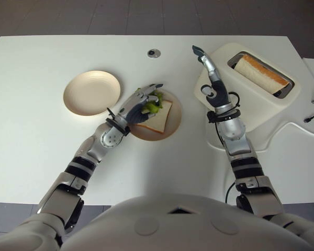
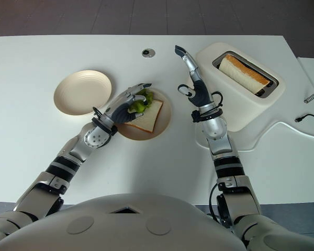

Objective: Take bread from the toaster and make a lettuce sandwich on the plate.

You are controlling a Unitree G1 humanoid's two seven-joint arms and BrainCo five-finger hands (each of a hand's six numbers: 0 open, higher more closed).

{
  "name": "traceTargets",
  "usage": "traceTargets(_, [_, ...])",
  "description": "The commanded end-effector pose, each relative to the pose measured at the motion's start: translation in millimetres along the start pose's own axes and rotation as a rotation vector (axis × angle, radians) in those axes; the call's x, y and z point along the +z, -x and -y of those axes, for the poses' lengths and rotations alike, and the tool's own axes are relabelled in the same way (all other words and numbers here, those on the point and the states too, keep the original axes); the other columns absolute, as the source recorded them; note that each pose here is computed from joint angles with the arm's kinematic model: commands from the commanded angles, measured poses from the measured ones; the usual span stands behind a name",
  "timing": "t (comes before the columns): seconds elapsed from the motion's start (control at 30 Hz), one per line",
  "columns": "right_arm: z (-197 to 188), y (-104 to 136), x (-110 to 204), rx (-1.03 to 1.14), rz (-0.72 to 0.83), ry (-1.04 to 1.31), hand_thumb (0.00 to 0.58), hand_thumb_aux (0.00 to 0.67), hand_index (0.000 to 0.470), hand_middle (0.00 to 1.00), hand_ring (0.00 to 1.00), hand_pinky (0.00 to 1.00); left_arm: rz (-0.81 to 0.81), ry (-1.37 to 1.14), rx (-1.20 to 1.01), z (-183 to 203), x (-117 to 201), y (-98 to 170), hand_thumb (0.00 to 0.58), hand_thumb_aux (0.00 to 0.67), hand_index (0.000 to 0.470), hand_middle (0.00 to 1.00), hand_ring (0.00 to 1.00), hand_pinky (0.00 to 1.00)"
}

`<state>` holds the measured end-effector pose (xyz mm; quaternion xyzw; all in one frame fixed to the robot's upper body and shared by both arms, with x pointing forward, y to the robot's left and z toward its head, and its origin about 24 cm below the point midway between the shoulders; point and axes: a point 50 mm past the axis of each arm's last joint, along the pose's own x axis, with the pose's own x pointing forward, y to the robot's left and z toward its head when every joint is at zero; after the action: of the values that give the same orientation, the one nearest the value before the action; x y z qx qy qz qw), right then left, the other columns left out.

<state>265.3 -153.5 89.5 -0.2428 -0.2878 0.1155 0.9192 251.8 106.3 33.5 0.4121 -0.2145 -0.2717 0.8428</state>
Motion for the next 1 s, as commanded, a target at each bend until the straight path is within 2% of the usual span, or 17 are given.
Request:
traceTargets(0.03, [-2,1,-1,0.013,-0.014,-0.009,0.0,0.0,0.0,0.0,0.0,0.0,-0.018,0.01,-0.086,17,0,4,0.58,0.67,0.47,0.0,0.0,0.0])
traceTargets(0.13, [0,2,-1,0.008,-0.021,-0.043,0.0,0.0,0.0,0.0,0.0,0.0,0.002,0.033,-0.169,27,3,9,0.58,0.67,0.47,0.0,0.0,0.0])
traceTargets(0.3, [0,2,-3,0.016,-0.029,-0.052,0.0,0.0,0.0,0.0,0.0,0.0,-0.006,0.07,-0.15,23,1,8,0.58,0.67,0.47,0.0,0.0,0.0])
traceTargets(0.33, [0,2,-3,0.019,-0.031,-0.052,0.0,0.0,0.0,0.0,0.0,0.0,0.004,0.085,-0.151,23,2,8,0.577,0.623,0.437,0.0,0.0,0.0])
traceTargets(0.37, [-1,2,-4,0.021,-0.032,-0.053,0.0,0.0,0.0,0.0,0.0,0.0,0.011,0.101,-0.154,23,4,9,0.516,0.447,0.313,0.0,0.0,0.0])
traceTargets(0.4, [-1,2,-4,0.022,-0.033,-0.052,0.0,0.0,0.0,0.0,0.0,0.0,0.015,0.11,-0.156,22,4,10,0.379,0.276,0.194,0.0,0.0,0.0])
traceTargets(0.43, [-1,2,-4,0.022,-0.034,-0.052,0.0,0.0,0.0,0.0,0.0,0.0,0.015,0.114,-0.157,20,4,10,0.0,0.0,0.0,0.0,0.0,0.0])
traceTargets(0.83, [0,2,-1,0.028,-0.023,-0.053,0.0,0.0,0.0,0.0,0.0,0.0,0.054,0.122,-0.131,1,2,13,0.0,0.0,0.0,0.0,0.0,0.0])
traceTargets(0.93, [8,1,15,0.019,0.061,-0.015,0.0,0.0,0.0,0.0,0.0,0.0,0.109,0.175,-0.075,-14,7,14,0.0,0.0,0.0,0.0,0.0,0.0])
traceTargets(1.0, [21,0,30,0.012,0.136,0.092,0.0,0.0,0.0,0.0,0.0,0.0,0.154,0.242,0.007,-28,11,13,0.0,0.0,0.0,0.0,0.0,0.0])
